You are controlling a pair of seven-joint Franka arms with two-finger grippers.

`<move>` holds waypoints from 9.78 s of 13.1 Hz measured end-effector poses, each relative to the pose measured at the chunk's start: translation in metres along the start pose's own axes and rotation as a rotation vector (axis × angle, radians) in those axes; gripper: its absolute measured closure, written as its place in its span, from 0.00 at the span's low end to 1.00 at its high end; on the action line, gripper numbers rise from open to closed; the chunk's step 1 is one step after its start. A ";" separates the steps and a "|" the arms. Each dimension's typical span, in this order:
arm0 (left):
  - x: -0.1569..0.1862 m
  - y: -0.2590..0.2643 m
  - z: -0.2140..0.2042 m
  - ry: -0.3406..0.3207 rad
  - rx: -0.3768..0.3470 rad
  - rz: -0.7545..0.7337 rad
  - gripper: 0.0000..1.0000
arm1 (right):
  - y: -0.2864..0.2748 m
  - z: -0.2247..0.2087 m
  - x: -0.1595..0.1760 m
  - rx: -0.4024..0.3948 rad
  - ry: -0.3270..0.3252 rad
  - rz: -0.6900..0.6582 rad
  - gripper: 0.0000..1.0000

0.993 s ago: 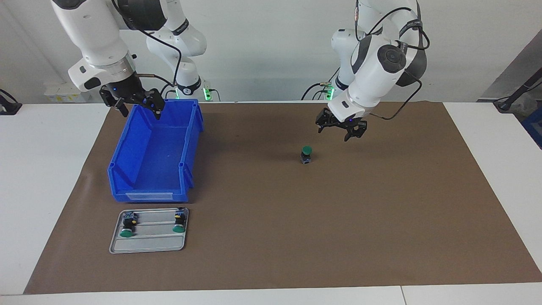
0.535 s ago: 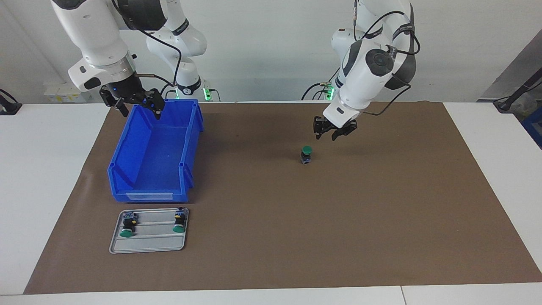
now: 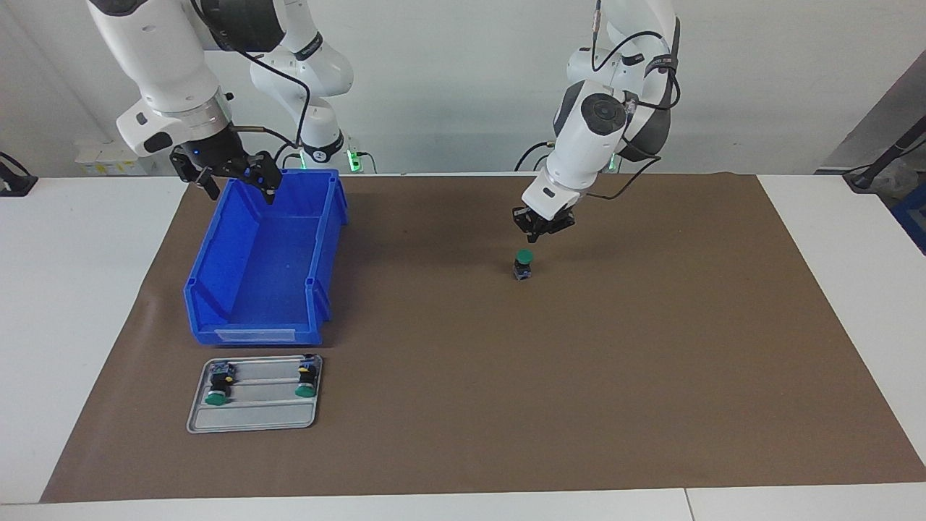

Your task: Place and press button with both arms

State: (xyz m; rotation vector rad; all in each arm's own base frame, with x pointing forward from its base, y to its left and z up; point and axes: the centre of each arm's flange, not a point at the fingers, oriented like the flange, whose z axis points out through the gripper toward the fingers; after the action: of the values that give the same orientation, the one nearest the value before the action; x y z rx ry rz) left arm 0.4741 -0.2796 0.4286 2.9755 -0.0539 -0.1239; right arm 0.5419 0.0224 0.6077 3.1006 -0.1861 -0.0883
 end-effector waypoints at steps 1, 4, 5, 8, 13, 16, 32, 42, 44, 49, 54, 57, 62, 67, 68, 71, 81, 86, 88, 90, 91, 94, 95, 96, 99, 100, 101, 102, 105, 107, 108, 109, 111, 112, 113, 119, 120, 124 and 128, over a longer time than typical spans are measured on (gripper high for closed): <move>0.000 -0.001 0.003 0.014 -0.004 -0.003 0.99 | 0.000 0.000 0.000 0.000 0.000 0.000 0.00; 0.001 -0.006 0.016 0.060 -0.017 -0.010 0.99 | 0.000 0.000 0.000 0.000 0.000 0.000 0.00; 0.000 -0.008 0.021 0.066 -0.017 -0.012 0.99 | 0.000 0.000 0.000 0.000 0.000 0.000 0.00; -0.002 -0.010 0.029 0.067 -0.015 -0.014 0.99 | 0.000 0.000 0.000 0.000 0.000 0.000 0.00; -0.011 -0.003 0.043 0.074 -0.013 0.006 0.99 | 0.003 0.000 0.001 0.000 0.000 0.006 0.00; -0.017 -0.001 0.052 0.068 -0.008 0.015 0.99 | 0.004 0.000 0.001 0.000 0.000 0.008 0.00; -0.021 -0.007 0.066 0.092 -0.011 0.012 0.99 | -0.015 -0.001 -0.001 0.001 0.013 -0.028 0.00; 0.039 -0.035 -0.062 0.070 -0.016 0.025 0.99 | -0.120 -0.003 -0.020 0.035 0.107 -0.094 0.01; 0.054 -0.084 -0.094 0.048 0.033 0.054 0.99 | -0.153 0.000 -0.030 0.079 0.116 -0.087 0.01; 0.056 -0.183 -0.162 -0.024 0.151 0.033 0.99 | -0.253 0.037 -0.049 0.121 0.136 -0.050 0.01; 0.049 -0.216 -0.185 -0.011 0.147 -0.021 0.93 | -0.357 0.097 -0.071 0.145 0.125 -0.010 0.01; 0.049 -0.213 -0.185 -0.011 0.148 -0.016 0.60 | -0.395 0.132 -0.076 0.146 0.117 -0.002 0.01; 0.049 -0.208 -0.184 -0.011 0.149 -0.005 0.01 | -0.449 0.201 -0.092 0.098 0.117 -0.023 0.05; 0.049 -0.212 -0.185 -0.016 0.147 0.099 0.01 | -0.496 0.255 -0.098 0.086 0.159 -0.053 0.05; 0.049 -0.212 -0.185 -0.014 0.147 0.111 0.01 | -0.500 0.258 -0.102 0.085 0.160 -0.062 0.05; 0.050 -0.212 -0.186 -0.009 0.147 0.121 0.01 | -0.502 0.271 -0.106 0.084 0.170 -0.078 0.08; 0.050 -0.216 -0.187 -0.006 0.147 0.117 0.00 | -0.499 0.283 -0.107 0.067 0.183 -0.094 0.63; 0.050 -0.216 -0.187 -0.006 0.147 0.116 0.00 | -0.436 0.201 -0.050 0.098 0.244 -0.039 0.63; 0.050 -0.216 -0.187 -0.006 0.147 0.116 0.00 | -0.390 0.168 -0.025 0.098 0.268 -0.011 0.63; 0.050 -0.216 -0.187 -0.006 0.147 0.116 0.00 | -0.340 0.150 -0.006 0.085 0.281 -0.006 0.63; 0.050 -0.216 -0.187 -0.006 0.147 0.116 0.00 | -0.313 0.142 0.000 0.074 0.286 -0.013 0.63; 0.050 -0.216 -0.187 -0.006 0.147 0.116 0.00 | -0.242 0.116 -0.001 0.024 0.275 -0.084 0.63; 0.050 -0.216 -0.187 -0.006 0.147 0.116 0.00 | -0.216 0.105 -0.001 0.012 0.257 -0.109 0.63; 0.050 -0.216 -0.187 -0.006 0.147 0.116 0.00 | -0.184 0.095 0.002 0.009 0.230 -0.143 0.63; 0.050 -0.216 -0.187 -0.006 0.147 0.116 0.00 | -0.089 0.090 0.020 0.016 0.168 -0.235 0.63; 0.050 -0.217 -0.187 -0.006 0.147 0.115 0.00 | -0.066 0.099 0.024 0.024 0.150 -0.268 0.63; 0.050 -0.217 -0.187 -0.006 0.147 0.115 0.00 | -0.044 0.109 0.028 0.026 0.137 -0.303 0.63; 0.050 -0.217 -0.187 -0.006 0.147 0.115 0.00 | -0.026 0.121 0.030 0.028 0.130 -0.331 0.63; 0.050 -0.216 -0.187 -0.006 0.147 0.116 0.00 | 0.001 0.162 0.029 0.026 0.141 -0.354 0.63; 0.050 -0.216 -0.187 -0.006 0.147 0.115 0.00 | 0.009 0.193 0.026 0.025 0.160 -0.342 0.63; 0.050 -0.216 -0.187 -0.006 0.147 0.116 0.00 | 0.014 0.209 0.025 0.025 0.170 -0.332 0.63; 0.050 -0.216 -0.187 -0.006 0.147 0.116 0.00 | 0.020 0.224 0.024 0.025 0.171 -0.321 0.63; 0.050 -0.216 -0.187 -0.006 0.147 0.116 0.00 | 0.027 0.246 0.023 0.026 0.167 -0.307 0.63; 0.050 -0.216 -0.187 -0.006 0.147 0.116 0.00 | 0.029 0.254 0.024 0.028 0.163 -0.297 0.63; 0.050 -0.216 -0.187 -0.006 0.147 0.116 0.00 | 0.029 0.261 0.025 0.029 0.167 -0.286 0.63; 0.050 -0.216 -0.187 -0.006 0.147 0.115 0.00 | 0.027 0.295 0.033 0.038 0.209 -0.214 0.63; 0.050 -0.216 -0.187 -0.006 0.147 0.115 0.00 | 0.028 0.294 0.034 0.039 0.213 -0.202 0.56; 0.050 -0.216 -0.187 -0.006 0.147 0.116 0.00 | 0.028 0.276 0.032 0.044 0.172 -0.147 0.12; 0.050 -0.216 -0.187 -0.006 0.147 0.116 0.00 | 0.029 0.202 0.019 0.041 0.132 -0.092 0.01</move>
State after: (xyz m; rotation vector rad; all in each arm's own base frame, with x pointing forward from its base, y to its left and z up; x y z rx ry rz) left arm 0.5467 -0.0383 0.5727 3.1086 -0.2454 -0.1195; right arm 0.5452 -0.0147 0.4066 3.1404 -0.0419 0.1186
